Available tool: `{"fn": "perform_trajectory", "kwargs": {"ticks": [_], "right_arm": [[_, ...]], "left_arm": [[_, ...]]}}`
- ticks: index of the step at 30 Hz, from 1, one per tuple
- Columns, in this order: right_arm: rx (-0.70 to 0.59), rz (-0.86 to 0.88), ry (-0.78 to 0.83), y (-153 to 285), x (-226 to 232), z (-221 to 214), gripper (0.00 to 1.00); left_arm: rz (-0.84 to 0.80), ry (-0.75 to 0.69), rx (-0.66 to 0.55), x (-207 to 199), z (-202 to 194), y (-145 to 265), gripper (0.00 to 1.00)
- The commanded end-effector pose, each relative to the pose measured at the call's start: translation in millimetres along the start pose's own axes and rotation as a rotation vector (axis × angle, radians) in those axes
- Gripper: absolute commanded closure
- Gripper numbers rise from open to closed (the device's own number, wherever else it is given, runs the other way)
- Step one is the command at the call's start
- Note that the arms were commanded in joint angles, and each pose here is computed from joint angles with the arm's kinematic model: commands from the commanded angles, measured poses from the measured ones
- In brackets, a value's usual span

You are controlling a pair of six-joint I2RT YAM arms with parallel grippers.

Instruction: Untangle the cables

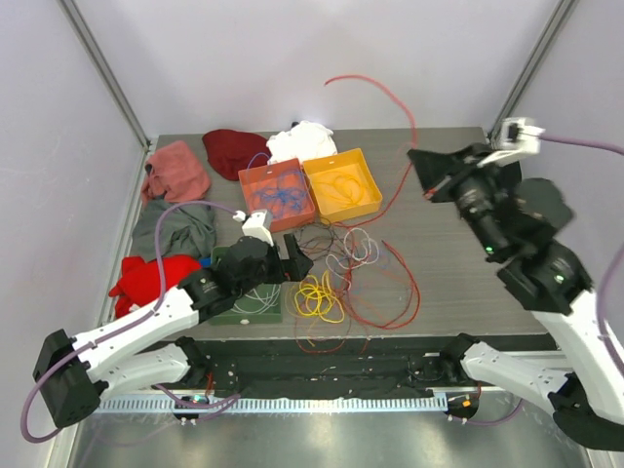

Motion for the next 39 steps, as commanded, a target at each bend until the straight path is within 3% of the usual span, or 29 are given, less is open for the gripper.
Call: {"fn": "perform_trajectory", "kwargs": {"ticks": [1,5,11,21,27,31,32,35,39], "right_arm": [[-0.052,0.017,0.028,32.5,3.2,46.5,0.99],[-0.083,0.006,0.031,50.0,0.2,66.5,0.99],[-0.021,-0.022,0.005,52.5,-11.8,30.7,0.99],[0.324,-0.181,-0.044,48.2,-69.1,-167.7,0.99],[0.465,-0.193,-0.066,65.1,-81.1,-228.9,0.99],[0.601,-0.099,-0.074,72.9,-67.6,-260.2,0.98],[0.659,-0.099,-0.063,74.5,-67.5,-272.4,0.81],[0.696,-0.125,-0.045,75.9,-70.4,-273.9,0.52],[0.555,-0.158,-0.032,70.4,-73.1,-232.2,0.42]], "left_arm": [[-0.011,-0.003,-0.045,-3.0,9.1,4.9,0.00],[-0.009,-0.008,-0.057,-4.1,13.1,7.4,0.00],[-0.008,-0.015,-0.066,-5.7,17.7,11.7,0.00],[-0.003,-0.005,-0.061,3.9,11.5,16.8,0.00],[0.002,-0.014,-0.060,5.0,11.1,15.9,0.00],[0.011,-0.018,-0.054,6.7,8.7,11.4,0.00],[0.008,-0.017,-0.056,5.4,9.4,10.7,0.00],[0.013,-0.022,-0.054,4.9,9.6,7.1,0.00],[0.027,-0.037,-0.067,2.2,15.1,5.3,0.00]]}}
Point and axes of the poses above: each gripper's point midway between its finger pads, its own y axis back along the fingers, its own x axis along the line the jaws close on, z = x × y, the point moved 1 cm from there along y, back along the fingers, and after that the axes turned 11 degrees about y, right-handed, at the moved point
